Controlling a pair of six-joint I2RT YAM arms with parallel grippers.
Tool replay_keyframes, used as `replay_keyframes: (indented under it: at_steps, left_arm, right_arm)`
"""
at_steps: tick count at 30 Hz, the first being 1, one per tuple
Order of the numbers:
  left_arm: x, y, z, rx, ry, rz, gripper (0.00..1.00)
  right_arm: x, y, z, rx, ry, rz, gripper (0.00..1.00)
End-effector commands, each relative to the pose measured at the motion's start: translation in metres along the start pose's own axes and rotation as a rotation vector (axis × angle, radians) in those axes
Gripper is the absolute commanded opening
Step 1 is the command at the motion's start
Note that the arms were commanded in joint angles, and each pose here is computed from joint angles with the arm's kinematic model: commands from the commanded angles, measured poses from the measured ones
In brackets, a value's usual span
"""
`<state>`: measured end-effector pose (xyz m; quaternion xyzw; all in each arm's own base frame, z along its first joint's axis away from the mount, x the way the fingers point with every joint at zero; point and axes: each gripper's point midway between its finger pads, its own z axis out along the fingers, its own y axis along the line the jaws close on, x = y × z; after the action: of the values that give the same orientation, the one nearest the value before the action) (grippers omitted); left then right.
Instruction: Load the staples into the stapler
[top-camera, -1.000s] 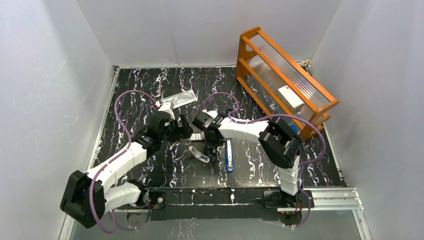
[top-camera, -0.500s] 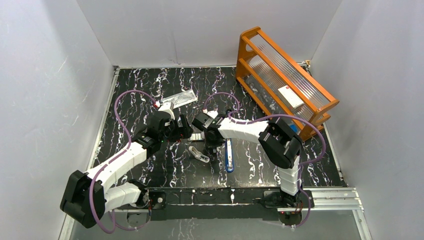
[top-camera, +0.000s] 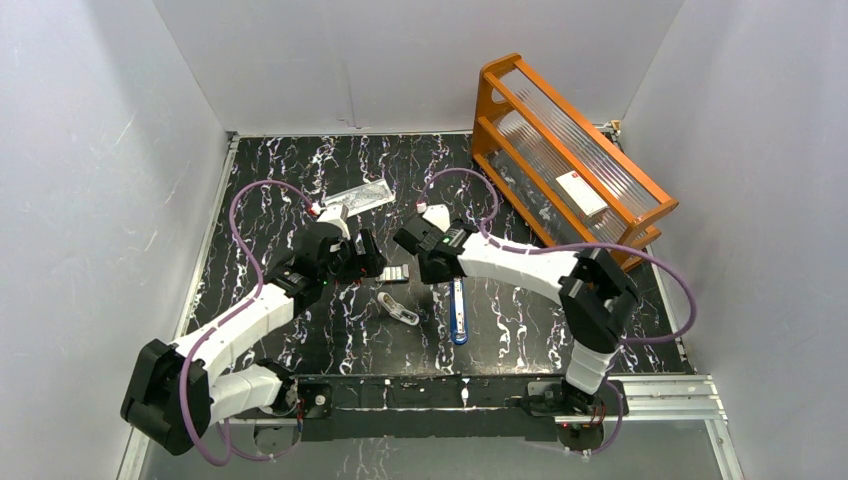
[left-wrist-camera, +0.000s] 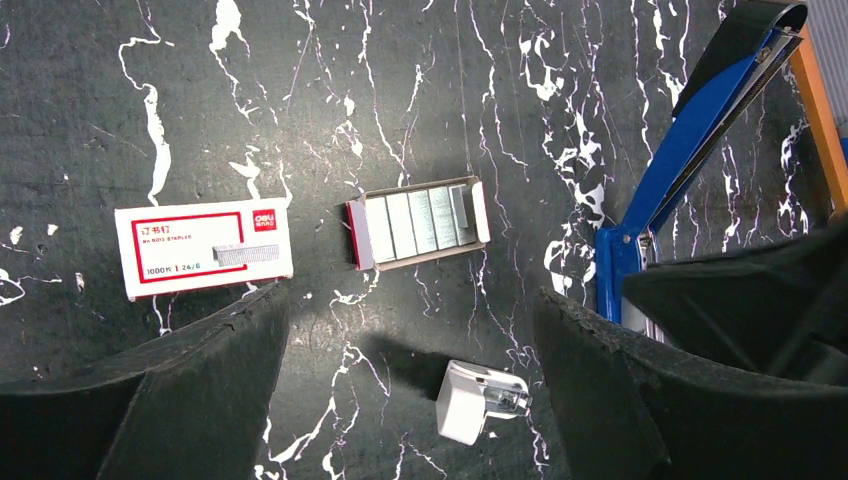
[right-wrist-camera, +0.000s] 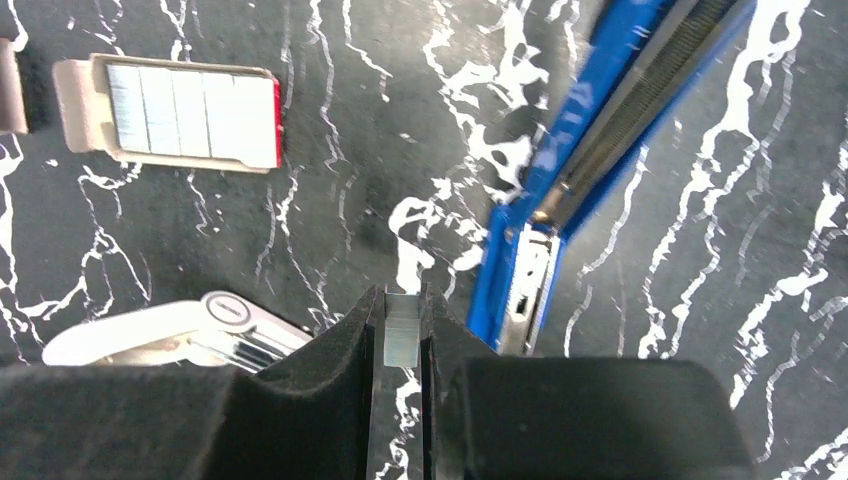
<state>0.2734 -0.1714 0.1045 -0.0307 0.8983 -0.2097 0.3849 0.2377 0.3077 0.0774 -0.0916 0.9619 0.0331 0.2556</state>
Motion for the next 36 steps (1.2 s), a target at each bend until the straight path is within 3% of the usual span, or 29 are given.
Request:
replay_keyframes:
  at_steps: [1,11,36]
  left_arm:
    - [-0.002,-0.001,0.001,0.004,-0.007,-0.003,0.87]
    - [0.000,-0.001,0.005,0.004,0.009,-0.002,0.87]
    - [0.004,0.001,0.008,-0.004,0.022,-0.002,0.87]
  right_arm:
    - [0.007,-0.033,-0.018,0.087,-0.022,0.048,0.20]
    - [0.024,-0.062,-0.028,0.115,-0.021,0.123,0.21]
    - [0.038,-0.054,-0.009,0.067,0.023,0.097,0.21]
